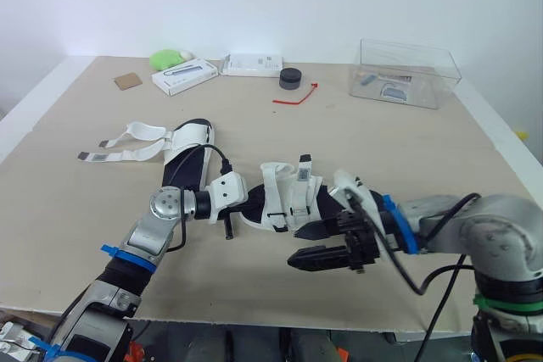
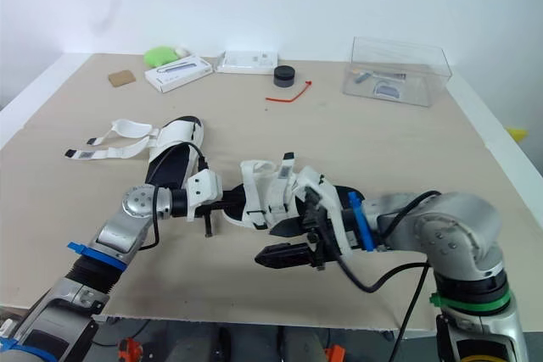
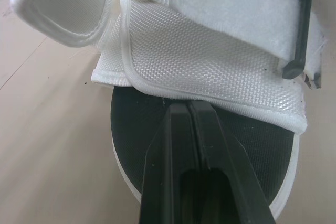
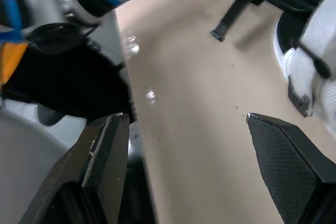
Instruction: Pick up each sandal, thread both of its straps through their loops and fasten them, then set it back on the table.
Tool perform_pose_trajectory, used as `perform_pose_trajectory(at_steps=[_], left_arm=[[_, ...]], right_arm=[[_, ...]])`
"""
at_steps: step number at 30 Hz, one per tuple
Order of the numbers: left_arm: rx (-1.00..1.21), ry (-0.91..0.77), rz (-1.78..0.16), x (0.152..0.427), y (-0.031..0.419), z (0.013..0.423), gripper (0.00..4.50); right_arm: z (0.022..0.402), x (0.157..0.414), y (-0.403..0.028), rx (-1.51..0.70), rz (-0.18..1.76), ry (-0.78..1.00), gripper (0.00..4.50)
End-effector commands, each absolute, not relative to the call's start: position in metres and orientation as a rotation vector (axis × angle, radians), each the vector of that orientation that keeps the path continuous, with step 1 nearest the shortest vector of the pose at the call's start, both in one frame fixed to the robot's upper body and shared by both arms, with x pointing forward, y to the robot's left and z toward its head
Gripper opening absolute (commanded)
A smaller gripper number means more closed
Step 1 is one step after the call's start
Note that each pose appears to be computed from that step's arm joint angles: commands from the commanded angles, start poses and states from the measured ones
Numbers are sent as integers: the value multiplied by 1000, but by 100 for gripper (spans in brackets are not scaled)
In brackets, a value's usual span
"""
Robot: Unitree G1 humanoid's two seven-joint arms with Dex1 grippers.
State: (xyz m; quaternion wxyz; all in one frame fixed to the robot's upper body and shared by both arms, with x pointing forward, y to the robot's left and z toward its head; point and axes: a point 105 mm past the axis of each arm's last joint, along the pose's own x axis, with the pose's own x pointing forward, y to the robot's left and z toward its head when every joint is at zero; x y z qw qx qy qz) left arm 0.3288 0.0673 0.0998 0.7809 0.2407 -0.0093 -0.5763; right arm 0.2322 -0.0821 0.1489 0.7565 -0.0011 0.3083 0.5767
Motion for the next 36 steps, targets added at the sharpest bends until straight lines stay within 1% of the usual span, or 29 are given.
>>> perform_pose_trajectory(at_steps=[1, 3, 11, 19, 25, 36], left_arm=[[545, 102, -1237, 327, 77, 74, 0], [547, 104, -1236, 327, 78, 74, 0], [548, 105, -1234, 327, 78, 74, 0], [542, 101, -1233, 327, 77, 74, 0], [537, 99, -1229, 327, 77, 74, 0], [534, 99, -1224, 326, 76, 72, 0]], right_arm=[[152, 251, -80, -48, 1168, 582, 383], [152, 256, -80, -53, 1138, 562, 383], [148, 253, -78, -95, 1125, 569, 383], [143, 261, -75, -106, 1086, 569, 383], [141, 261, -70, -102, 1087, 575, 383], [129, 262, -69, -65, 1078, 682, 383]])
